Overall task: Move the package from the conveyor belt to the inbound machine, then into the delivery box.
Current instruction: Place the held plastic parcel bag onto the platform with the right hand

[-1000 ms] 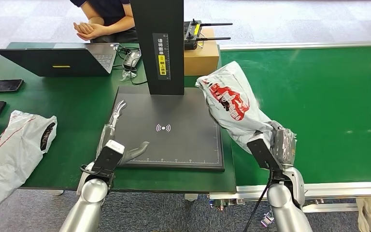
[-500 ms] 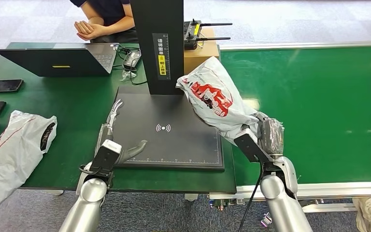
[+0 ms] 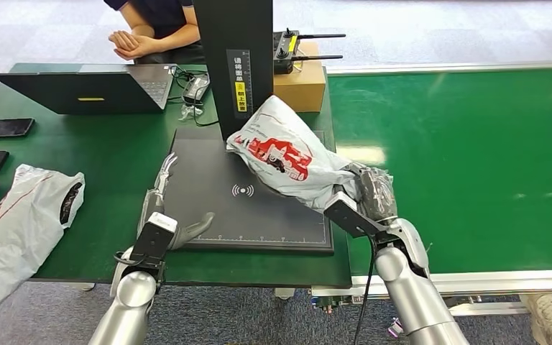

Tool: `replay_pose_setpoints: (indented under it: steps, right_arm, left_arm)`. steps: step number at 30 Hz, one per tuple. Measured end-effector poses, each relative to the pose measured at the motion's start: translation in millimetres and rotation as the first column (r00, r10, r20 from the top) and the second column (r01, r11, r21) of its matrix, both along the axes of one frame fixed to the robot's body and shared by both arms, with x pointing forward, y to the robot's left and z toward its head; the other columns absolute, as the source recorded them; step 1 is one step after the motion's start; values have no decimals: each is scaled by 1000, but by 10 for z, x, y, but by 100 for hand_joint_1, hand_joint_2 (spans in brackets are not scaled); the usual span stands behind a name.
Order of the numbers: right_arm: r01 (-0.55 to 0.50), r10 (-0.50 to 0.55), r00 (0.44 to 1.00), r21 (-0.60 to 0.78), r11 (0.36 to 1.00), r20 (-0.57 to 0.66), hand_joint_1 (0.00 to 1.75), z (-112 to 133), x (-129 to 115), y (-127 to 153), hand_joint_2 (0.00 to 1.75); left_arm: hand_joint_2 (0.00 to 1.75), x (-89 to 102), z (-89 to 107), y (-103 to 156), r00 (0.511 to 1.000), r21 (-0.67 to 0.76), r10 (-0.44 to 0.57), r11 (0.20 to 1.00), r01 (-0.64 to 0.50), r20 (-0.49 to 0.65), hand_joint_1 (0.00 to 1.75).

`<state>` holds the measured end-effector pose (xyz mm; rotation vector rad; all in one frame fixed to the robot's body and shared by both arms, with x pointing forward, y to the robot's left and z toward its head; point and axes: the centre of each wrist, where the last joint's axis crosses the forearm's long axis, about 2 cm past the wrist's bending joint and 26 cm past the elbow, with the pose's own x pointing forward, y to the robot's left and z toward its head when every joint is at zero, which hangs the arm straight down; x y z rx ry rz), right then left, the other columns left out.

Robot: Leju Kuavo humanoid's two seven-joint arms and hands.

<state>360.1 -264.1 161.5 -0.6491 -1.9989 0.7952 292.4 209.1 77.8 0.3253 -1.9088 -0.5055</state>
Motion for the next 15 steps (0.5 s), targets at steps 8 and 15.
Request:
replay_pose_setpoints:
  steps: [8, 15]
  right_arm:
    - [-97, 95, 995, -56, 994, -31, 135, 6, 152, 141, 175]
    - [-149, 141, 986, -97, 984, -93, 134, -102, 167, 231, 175]
  left_arm:
    - [175, -69, -20, 60, 999, -8, 33, 999, -33, -3, 0]
    - [175, -93, -38, 84, 999, -6, 36, 999, -36, -7, 0]
